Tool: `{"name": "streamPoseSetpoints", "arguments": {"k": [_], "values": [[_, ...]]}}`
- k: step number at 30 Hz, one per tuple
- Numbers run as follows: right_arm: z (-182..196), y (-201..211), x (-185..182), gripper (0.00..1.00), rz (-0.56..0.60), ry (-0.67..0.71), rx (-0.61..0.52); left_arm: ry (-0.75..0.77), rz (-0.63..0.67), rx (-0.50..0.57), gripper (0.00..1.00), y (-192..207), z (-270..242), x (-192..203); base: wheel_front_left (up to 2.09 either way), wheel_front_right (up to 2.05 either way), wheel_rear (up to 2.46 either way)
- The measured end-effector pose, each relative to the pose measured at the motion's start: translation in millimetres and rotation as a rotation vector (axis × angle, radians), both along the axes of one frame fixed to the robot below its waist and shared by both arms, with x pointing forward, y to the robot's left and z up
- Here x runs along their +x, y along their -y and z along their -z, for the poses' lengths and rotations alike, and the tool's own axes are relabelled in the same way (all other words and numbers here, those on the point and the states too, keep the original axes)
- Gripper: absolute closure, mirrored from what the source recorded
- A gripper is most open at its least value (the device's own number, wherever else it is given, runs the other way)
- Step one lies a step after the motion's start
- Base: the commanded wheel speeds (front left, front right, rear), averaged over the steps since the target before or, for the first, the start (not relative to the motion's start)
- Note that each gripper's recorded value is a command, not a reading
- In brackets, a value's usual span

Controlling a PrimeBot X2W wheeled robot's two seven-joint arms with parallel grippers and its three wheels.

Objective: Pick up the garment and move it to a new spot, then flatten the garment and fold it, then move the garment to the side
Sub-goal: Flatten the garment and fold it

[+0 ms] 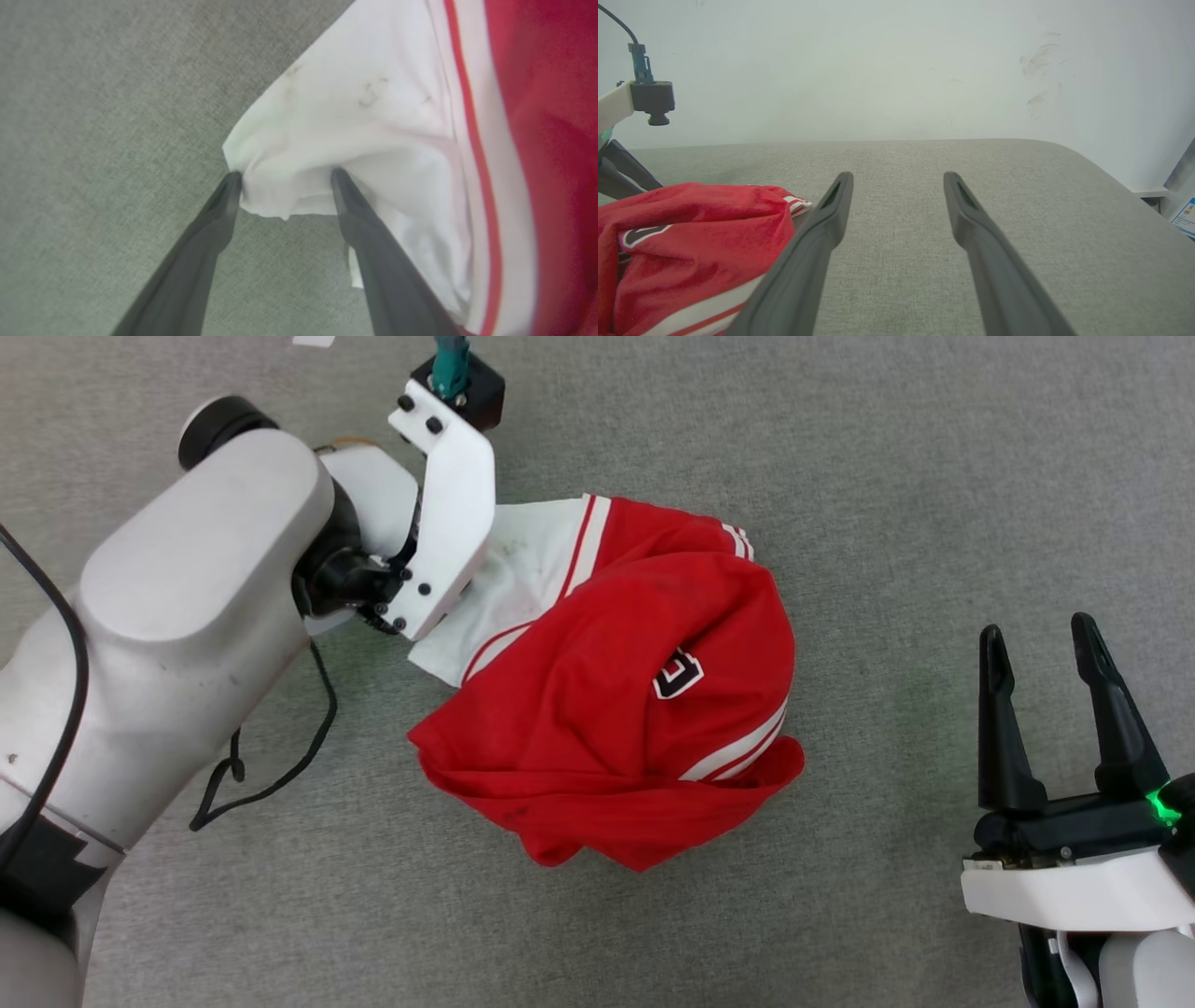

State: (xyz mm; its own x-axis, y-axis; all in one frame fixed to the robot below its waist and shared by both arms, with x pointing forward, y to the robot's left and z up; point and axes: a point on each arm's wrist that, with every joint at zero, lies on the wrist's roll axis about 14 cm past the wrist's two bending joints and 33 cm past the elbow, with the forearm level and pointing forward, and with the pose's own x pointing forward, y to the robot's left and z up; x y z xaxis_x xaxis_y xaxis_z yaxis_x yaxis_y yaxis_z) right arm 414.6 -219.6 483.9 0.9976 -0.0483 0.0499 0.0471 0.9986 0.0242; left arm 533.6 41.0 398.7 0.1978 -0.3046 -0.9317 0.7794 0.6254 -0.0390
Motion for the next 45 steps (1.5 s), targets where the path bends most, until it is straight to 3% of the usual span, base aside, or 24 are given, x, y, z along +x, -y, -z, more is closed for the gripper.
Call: {"name": "streamPoseSetpoints", "arguments": {"k": [5,6,7,8,9,19,26,32,37,38,41,45], "values": [[8,7,0,0.0,0.02,-0.023,-0.006,-0.067,0.037,0.064,0.0,-1,28,-5,0.0,0.0,0.0],[9,8,0,0.0,0.023,-0.026,-0.006,-0.068,0.046,0.072,0.23,0,30,-5,0.0,0.0,0.0],[9,8,0,0.0,0.025,-0.029,-0.006,-0.071,0.052,0.074,0.23,0,32,-6,0.0,0.0,0.0],[10,8,0,0.0,0.025,-0.03,-0.006,-0.07,0.053,0.072,0.91,0,32,-6,0.0,0.0,0.0],[10,8,0,0.0,0.024,-0.03,-0.005,-0.067,0.057,0.072,1.0,0,32,-6,0.0,0.0,0.0],[-1,-2,-2,0.0,-0.006,0.001,-0.002,0.06,0.061,-0.013,1.0,-4,-6,-11,0.0,0.0,0.0],[-18,-24,-1,0.0,-0.073,0.052,0.002,0.071,-0.148,0.072,1.0,-100,-14,-26,0.0,0.0,0.0],[-25,-37,-2,0.0,-0.109,0.072,0.009,-0.021,-0.365,0.146,1.0,-185,8,-70,0.0,0.0,0.0],[-26,-38,-5,0.0,-0.113,0.073,0.005,-0.035,-0.458,0.14,1.0,-211,16,-87,0.0,0.0,0.0],[-25,-38,-6,0.0,-0.112,0.069,0.005,-0.017,-0.465,0.124,0.0,-210,15,-87,0.0,0.0,0.0],[-29,-38,-9,0.0,-0.113,0.079,0.005,0.112,-0.467,0.048,0.0,-205,3,-73,0.0,0.0,0.0],[-43,-40,-11,0.0,-0.12,0.117,-0.015,0.407,-0.454,-0.1,0.0,-189,-41,-40,0.0,0.0,0.0]]}}
